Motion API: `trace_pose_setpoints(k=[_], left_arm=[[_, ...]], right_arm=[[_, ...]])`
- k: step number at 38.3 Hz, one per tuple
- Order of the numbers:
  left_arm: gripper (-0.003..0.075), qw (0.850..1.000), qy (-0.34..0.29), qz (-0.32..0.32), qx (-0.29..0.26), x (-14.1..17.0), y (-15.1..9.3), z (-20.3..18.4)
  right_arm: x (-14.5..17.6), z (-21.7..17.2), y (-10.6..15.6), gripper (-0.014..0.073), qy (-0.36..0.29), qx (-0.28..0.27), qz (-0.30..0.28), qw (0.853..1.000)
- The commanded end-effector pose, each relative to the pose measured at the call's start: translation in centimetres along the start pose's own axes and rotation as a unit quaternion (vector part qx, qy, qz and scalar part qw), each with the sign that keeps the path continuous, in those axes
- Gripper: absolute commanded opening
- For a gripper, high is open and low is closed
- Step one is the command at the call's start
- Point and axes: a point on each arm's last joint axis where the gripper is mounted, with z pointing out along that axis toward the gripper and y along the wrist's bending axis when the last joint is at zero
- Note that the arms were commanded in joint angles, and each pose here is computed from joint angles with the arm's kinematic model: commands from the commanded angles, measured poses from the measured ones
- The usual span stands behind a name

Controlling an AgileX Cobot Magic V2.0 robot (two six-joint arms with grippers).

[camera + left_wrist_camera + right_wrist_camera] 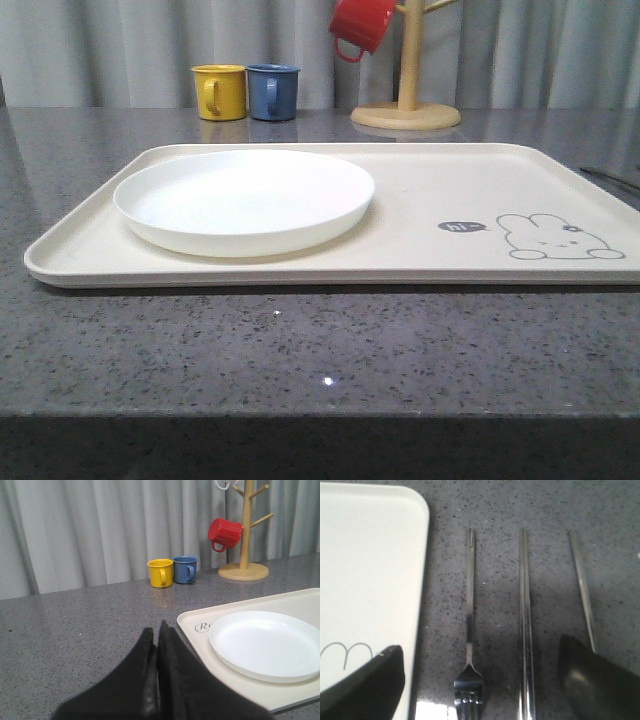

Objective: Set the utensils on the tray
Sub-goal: 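Move the right gripper above the steel fork, then grasp the steel fork with the right gripper and lift it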

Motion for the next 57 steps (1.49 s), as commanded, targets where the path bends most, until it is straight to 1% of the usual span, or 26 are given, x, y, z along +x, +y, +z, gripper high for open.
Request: trace_pose_setpoints(k=[1,11,14,19,22,37,42,48,51,54,57], left_arm=[[-0.0018,0.999,-0.049,-0.010,-0.005,-1.5,0.1,-0.2],[-0.0018,0.999,-0.049,-0.010,-0.005,-1.5,0.1,-0.2],[-0.0018,0.999,-0.049,-0.010,-0.005,-1.5,0.1,-0.2],[-0.0018,0.999,-0.049,-0.010,-0.005,-1.5,0.1,-0.2],[-0.0018,0.999,-0.049,-0.010,-0.005,-1.5,0.1,-0.2],[-0.0018,0.999,-0.049,-0.010,-0.005,-1.5,0.1,-0.2],[-0.0018,0.999,-0.049,-0.010,-0.005,-1.5,0.1,-0.2],[-0.0018,0.999,-0.049,-0.010,-0.005,-1.5,0.1,-0.2],[-0.0018,0.999,-0.049,-0.010,-0.005,-1.5,0.1,-0.2],[-0.0018,0.999,-0.049,-0.010,-0.005,-1.5,0.1,-0.2],[-0.0018,0.999,-0.049,-0.010,-0.005,-1.5,0.1,-0.2]], right_arm=[[-1.9,0.5,0.3,0.0642,-0.024,-0.001,-0.015,1.000],[-2.2,4.5,0.3,0.0639,0.021,0.001,-0.014,1.000],[-2.1,5.4,0.3,0.0601,0.029,0.001,-0.014,0.999],[-2.1,6.4,0.2,0.0505,0.037,0.001,-0.014,0.999],[-2.0,6.9,0.2,0.0463,0.041,0.002,-0.013,0.999],[-1.5,9.0,0.1,0.0348,0.069,0.002,-0.012,0.998],[-1.5,9.1,0.1,0.0246,0.069,0.002,-0.012,0.998],[-1.4,9.0,0.1,0.0053,0.077,0.002,-0.013,0.997],[-1.4,8.9,0.1,-0.0018,0.079,0.002,-0.013,0.997],[-1.4,8.8,0.1,-0.0055,0.077,0.002,-0.013,0.997],[-1.5,8.3,0.2,-0.0059,0.070,0.002,-0.013,0.997]])
